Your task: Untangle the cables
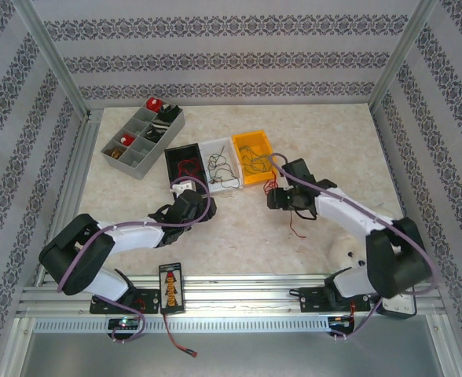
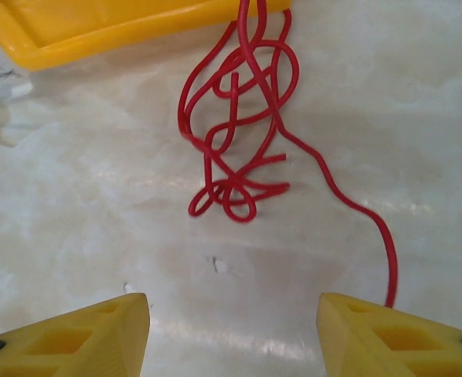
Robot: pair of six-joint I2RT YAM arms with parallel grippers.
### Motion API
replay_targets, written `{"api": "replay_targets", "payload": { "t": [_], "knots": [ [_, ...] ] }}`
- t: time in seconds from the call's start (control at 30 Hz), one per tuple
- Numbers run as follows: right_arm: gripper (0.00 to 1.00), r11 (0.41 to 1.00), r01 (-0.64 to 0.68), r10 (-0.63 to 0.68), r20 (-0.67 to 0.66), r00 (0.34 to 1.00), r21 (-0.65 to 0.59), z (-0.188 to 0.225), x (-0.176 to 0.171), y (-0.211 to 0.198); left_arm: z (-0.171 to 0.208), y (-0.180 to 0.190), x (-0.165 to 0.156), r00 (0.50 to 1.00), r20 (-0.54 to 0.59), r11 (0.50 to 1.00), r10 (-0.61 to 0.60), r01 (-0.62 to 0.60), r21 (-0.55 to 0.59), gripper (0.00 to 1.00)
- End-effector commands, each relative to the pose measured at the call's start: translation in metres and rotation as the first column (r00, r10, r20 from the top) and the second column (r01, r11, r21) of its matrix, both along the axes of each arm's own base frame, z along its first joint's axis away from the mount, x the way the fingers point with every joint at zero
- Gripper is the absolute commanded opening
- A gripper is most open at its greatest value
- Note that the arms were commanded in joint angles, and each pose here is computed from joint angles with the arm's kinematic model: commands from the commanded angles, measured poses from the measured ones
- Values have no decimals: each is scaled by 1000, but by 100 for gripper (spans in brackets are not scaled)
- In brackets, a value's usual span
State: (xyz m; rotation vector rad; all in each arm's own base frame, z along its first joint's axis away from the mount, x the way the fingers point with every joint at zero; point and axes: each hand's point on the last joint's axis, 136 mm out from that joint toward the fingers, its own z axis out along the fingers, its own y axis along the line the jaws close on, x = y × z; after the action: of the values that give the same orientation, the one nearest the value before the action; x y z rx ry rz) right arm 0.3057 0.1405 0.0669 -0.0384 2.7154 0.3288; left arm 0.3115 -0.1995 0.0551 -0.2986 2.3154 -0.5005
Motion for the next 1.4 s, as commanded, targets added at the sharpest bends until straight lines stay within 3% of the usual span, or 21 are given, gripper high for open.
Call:
{"api": "replay_targets", "payload": {
  "t": [0.0,0.4,0.5,0.6,0.67,0.77,0.87,0.93,1.37],
  "knots": [
    [59,998,-46,47,17,999,-50,4,17,6,11,-4,1,1000,19,1000,-13,13,6,70],
    [48,983,-111,104,-56,993,-143,-36,41,17,13,-2,-1,1000,17,1000,-7,7,4,70],
    [34,984,-110,102,-63,993,-138,-42,46,22,13,-4,0,1000,18,1000,-12,12,-2,70],
    [11,990,-92,87,-53,995,-110,-42,48,27,15,-5,0,999,25,1000,-25,25,-1,70],
    [2,995,-84,81,-45,996,-57,-37,45,33,20,-11,0,997,45,998,-58,58,-8,70],
    [0,988,-81,87,-42,995,131,-20,38,54,25,-22,-3,989,81,992,-126,128,-20,70],
    [0,912,-119,144,-34,989,394,13,24,87,30,-36,-9,973,114,978,-202,207,-35,70],
    [0,865,-157,189,-19,982,476,34,12,99,35,-42,-12,960,152,967,-236,247,-60,71],
    [0,681,-124,155,24,988,721,115,-9,106,73,-71,-27,854,358,887,-377,444,-126,74]
  ]
}}
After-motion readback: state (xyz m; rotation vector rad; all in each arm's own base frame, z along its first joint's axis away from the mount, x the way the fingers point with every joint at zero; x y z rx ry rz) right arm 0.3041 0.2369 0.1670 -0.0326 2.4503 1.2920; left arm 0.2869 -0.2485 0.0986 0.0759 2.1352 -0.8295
